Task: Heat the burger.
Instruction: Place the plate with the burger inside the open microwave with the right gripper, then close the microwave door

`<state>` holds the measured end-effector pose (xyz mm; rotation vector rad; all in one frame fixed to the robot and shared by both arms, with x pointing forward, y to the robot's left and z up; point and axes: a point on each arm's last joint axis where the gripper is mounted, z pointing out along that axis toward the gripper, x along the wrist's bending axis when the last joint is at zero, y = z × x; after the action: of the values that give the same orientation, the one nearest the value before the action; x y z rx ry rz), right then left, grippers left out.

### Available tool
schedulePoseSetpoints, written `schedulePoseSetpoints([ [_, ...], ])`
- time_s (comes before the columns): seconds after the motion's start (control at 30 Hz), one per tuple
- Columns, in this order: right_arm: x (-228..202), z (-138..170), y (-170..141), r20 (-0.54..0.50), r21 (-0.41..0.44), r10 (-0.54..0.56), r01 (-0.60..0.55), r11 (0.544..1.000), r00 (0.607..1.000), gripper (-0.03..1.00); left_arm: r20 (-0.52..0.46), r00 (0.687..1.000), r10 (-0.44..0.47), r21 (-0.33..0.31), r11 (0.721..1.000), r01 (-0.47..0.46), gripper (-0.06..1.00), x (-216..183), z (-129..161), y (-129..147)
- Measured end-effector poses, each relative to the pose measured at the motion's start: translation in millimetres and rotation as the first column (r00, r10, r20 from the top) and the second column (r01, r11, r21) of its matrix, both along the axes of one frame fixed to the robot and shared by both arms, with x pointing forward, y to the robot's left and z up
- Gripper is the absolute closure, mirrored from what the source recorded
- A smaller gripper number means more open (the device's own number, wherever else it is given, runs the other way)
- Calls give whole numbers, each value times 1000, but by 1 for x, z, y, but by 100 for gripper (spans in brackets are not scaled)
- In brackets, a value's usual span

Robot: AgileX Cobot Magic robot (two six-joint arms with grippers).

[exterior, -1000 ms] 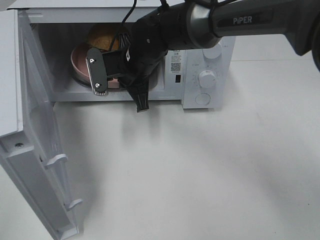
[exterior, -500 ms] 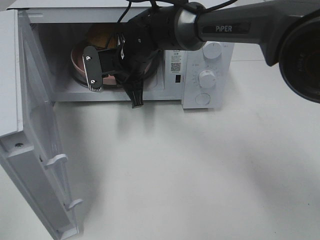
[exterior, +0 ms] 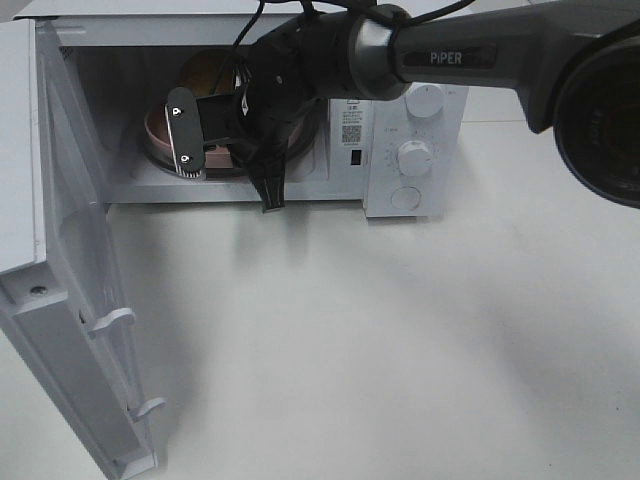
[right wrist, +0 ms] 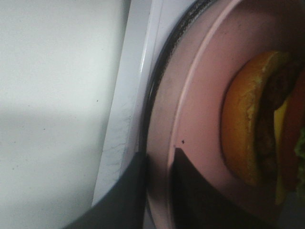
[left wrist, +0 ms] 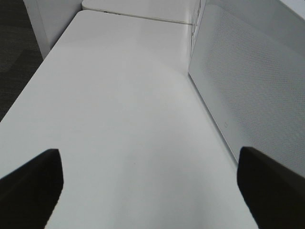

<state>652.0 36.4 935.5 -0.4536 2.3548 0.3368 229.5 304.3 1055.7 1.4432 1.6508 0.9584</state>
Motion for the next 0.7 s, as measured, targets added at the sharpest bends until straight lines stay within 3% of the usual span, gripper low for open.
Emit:
schedulePoseSetpoints([
  [0.4, 0, 2, -1, -14, -8, -9, 9, 1000, 1000, 52, 0, 1000, 0, 0, 1000, 0, 4, 0, 0, 0],
  [0.7, -6, 13, -5, -4, 13, -7, 7, 1000, 1000, 43, 0, 1000, 0, 0, 1000, 0, 4, 0, 0, 0],
])
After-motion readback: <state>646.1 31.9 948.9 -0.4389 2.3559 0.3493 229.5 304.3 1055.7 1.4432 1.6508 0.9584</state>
